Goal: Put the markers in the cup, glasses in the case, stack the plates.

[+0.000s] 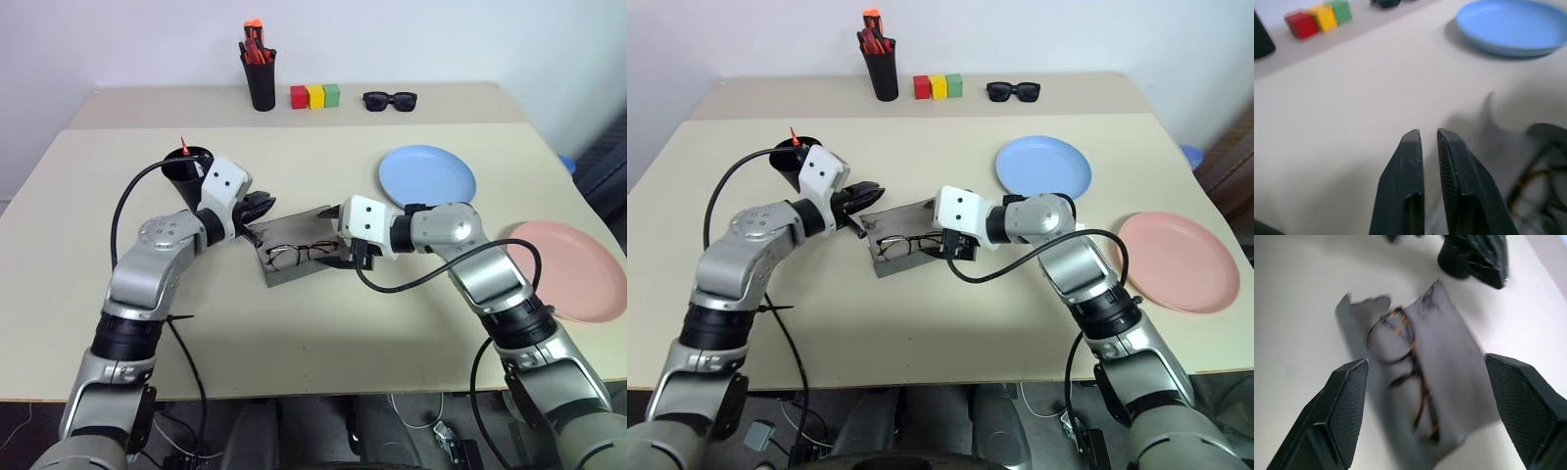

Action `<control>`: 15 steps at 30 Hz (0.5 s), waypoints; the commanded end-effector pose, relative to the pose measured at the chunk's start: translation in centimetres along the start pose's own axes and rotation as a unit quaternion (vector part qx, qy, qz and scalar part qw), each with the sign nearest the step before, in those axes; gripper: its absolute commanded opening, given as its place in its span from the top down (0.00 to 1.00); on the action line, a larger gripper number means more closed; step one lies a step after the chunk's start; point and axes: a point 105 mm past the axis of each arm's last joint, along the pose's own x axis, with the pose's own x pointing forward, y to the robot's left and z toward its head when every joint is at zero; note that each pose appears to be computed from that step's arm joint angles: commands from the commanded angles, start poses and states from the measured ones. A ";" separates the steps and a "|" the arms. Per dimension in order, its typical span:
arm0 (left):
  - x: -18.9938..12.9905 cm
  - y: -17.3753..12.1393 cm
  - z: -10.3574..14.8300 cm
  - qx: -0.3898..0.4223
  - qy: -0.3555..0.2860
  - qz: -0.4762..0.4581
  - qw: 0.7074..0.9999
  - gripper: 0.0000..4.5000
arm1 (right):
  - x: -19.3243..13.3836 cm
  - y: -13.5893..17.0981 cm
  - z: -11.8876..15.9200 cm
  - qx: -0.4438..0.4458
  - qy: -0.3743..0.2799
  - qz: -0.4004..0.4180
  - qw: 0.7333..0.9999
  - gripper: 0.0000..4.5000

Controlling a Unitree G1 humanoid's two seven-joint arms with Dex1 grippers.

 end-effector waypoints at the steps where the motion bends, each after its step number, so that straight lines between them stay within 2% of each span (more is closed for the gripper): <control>1: 2.1 0.4 0.1 -0.029 0.039 0.027 0.998 0.89 | -2.6 1.0 1.2 0.010 -0.009 -0.026 1.000 0.14; 7: 3.2 -0.4 -1.2 -0.043 0.099 0.001 0.994 0.89 | -5.3 2.1 0.0 0.057 0.025 -0.057 0.996 0.14; 11: 2.4 -2.3 -1.5 -0.019 0.093 -0.069 0.993 0.89 | -6.6 2.3 -0.8 0.090 0.033 -0.082 0.992 0.14; 15: 1.4 -2.9 -1.8 -0.004 0.085 -0.099 0.991 0.89 | -7.1 1.9 -1.1 0.136 0.015 -0.114 0.984 0.14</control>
